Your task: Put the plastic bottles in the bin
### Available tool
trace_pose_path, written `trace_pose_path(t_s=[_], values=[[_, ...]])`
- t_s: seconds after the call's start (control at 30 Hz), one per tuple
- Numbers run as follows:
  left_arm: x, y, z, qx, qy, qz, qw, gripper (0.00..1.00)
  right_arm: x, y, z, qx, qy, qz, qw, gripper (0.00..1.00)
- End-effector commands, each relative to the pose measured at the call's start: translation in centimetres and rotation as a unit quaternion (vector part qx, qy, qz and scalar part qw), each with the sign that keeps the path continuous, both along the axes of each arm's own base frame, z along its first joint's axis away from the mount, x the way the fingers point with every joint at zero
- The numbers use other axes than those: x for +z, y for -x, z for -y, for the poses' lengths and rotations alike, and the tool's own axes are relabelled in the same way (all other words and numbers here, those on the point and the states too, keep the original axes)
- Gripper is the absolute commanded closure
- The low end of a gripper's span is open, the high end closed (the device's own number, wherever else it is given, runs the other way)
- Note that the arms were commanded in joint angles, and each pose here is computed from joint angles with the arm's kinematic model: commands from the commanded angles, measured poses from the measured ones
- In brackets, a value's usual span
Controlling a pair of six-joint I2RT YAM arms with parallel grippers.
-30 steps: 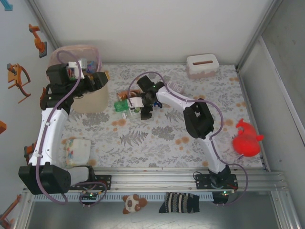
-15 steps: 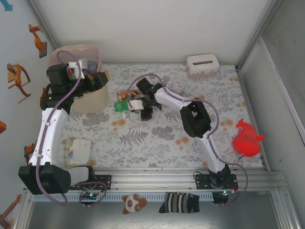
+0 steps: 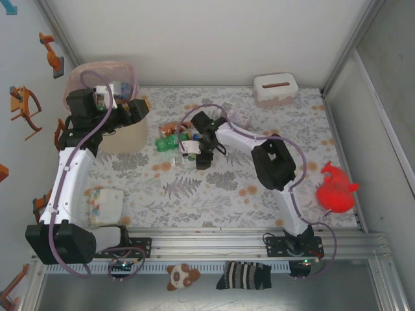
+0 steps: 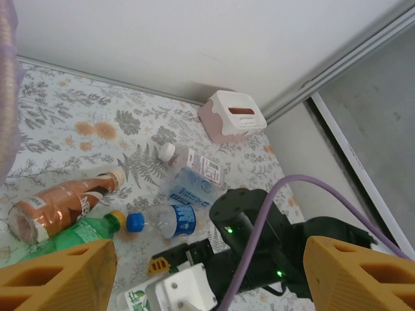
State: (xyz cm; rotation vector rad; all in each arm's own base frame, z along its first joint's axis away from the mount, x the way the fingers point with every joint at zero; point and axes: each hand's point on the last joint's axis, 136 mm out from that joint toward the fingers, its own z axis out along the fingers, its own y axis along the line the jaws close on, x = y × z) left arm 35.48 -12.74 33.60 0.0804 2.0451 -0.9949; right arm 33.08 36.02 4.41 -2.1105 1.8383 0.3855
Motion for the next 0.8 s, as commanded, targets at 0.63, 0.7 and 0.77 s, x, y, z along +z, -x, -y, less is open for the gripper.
trace_pose_path(t_s=[0.63, 0.7, 0.77], values=[[8.0, 5.2, 8.5, -0.169, 0.022, 0.213, 0.962, 0.23, 19.8, 2.8, 0.1, -0.183, -0.3, -0.07, 0.934, 0.41], [9.3, 6.2, 9.5, -0.189, 0.03, 0.239, 0.952, 0.22, 22.1, 2.9, 0.6, -0.184, -0.336, -0.069, 0.921, 0.41], [10.6, 7.2, 10.3, -0.208, 0.038, 0.267, 0.94, 0.2, 24.8, 3.0, 1.3, -0.185, -0.375, -0.065, 0.906, 0.41]])
